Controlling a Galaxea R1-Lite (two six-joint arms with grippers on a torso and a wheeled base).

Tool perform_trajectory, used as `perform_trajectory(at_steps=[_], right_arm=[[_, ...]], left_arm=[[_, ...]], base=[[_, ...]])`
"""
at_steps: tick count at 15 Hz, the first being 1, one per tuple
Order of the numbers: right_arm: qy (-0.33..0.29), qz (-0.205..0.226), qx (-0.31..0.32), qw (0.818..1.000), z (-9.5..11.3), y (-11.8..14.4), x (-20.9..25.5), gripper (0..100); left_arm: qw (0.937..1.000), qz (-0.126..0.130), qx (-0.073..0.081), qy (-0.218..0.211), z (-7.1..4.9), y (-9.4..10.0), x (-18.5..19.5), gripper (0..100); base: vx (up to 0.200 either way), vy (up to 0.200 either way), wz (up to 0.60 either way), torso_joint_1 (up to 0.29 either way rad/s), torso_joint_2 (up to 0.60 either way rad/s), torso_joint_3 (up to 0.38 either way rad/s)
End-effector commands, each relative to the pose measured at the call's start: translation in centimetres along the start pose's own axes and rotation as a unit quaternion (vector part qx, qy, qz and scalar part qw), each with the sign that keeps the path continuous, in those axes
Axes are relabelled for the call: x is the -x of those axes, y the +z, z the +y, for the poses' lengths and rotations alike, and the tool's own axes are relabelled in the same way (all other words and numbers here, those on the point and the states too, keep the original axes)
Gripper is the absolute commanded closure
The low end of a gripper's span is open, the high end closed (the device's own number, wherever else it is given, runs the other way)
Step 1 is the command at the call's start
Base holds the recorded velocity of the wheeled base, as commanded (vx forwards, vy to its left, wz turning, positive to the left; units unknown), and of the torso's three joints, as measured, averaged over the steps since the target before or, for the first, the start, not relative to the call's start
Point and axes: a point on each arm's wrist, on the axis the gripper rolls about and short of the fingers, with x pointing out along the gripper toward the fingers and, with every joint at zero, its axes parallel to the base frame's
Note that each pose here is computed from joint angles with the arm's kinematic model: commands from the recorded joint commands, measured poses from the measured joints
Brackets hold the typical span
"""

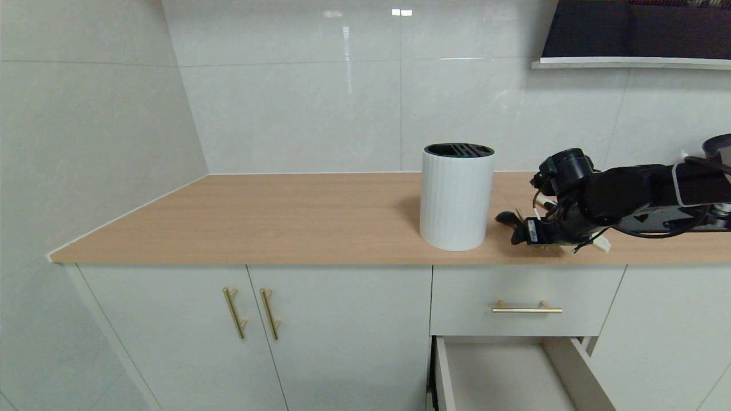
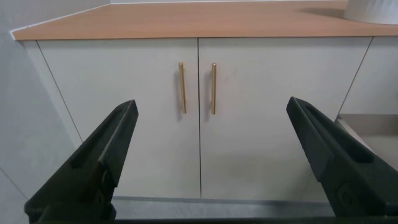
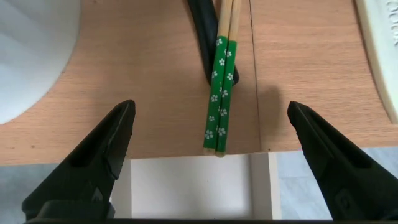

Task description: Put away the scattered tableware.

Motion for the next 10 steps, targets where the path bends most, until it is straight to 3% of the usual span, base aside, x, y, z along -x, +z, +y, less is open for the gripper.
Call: perform_trajectory(at_steps=[1,2,3,10], right_arm=[[-0.001,0.005,0.002,1.000,0.11,-0.17,-0.41,0],[-0.001,0.005,0.002,1.000,0.12,-0.20,-0.48,0],[-0.001,0.005,0.001,1.000,0.07,-0.18,-0.53,100],[-0.003,-0.002,-0.004,1.000,-0.27,0.21,0.04,100]], left_arm=[[1.0000,0.000,0.000,0.000,0.00,0.00,0.00,0],[1.0000,0.000,0.000,0.000,0.00,0.00,0.00,0],[1.0000,0.000,0.000,0.000,0.00,0.00,0.00,0],[1.0000,0.000,0.000,0.000,0.00,0.00,0.00,0]], base=[[0.000,0.000,0.00,0.000,0.00,0.000],[0.000,0.000,0.00,0.000,0.00,0.000],[0.000,0.000,0.00,0.000,0.00,0.000],[0.000,0.000,0.00,0.000,0.00,0.000]])
